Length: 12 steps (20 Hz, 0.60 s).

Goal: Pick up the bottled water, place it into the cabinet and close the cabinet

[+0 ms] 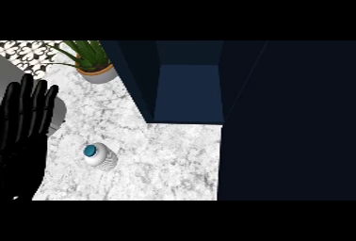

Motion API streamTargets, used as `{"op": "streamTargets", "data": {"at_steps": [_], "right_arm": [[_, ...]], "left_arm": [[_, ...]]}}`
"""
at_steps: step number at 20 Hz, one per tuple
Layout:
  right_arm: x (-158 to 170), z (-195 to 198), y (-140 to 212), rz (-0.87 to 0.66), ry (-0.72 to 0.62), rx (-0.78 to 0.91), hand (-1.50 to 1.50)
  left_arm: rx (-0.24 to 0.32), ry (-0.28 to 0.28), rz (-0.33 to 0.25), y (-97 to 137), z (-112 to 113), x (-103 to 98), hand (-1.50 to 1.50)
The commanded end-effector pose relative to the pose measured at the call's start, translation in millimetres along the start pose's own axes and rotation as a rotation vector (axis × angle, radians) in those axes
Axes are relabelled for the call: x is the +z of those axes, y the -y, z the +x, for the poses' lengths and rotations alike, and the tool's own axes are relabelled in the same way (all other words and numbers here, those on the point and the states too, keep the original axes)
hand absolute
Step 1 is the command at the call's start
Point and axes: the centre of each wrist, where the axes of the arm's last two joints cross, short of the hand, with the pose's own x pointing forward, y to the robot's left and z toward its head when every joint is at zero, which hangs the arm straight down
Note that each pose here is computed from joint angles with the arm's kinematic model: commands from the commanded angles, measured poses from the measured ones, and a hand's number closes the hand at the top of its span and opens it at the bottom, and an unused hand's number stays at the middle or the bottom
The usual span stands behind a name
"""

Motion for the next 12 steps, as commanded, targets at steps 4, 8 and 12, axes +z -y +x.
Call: {"op": "streamTargets", "data": {"at_steps": [4, 8, 12], "right_arm": [[28.3, 13.4, -2.5, -0.056, -0.023, -0.002, -1.5], [37.9, 19.0, -24.2, 0.165, -0.127, -0.201, -1.5], [69.5, 52.4, -10.9, 0.196, -0.132, -0.223, -1.5]], "left_arm": [[-0.017, -0.026, 0.009, -37.5, 8.2, -7.4, -1.5], [0.157, -0.249, 0.05, -38.8, -20.4, 23.1, -1.5], [0.153, -0.273, 0.052, -60.0, 3.7, 18.9, -1.5]]}}
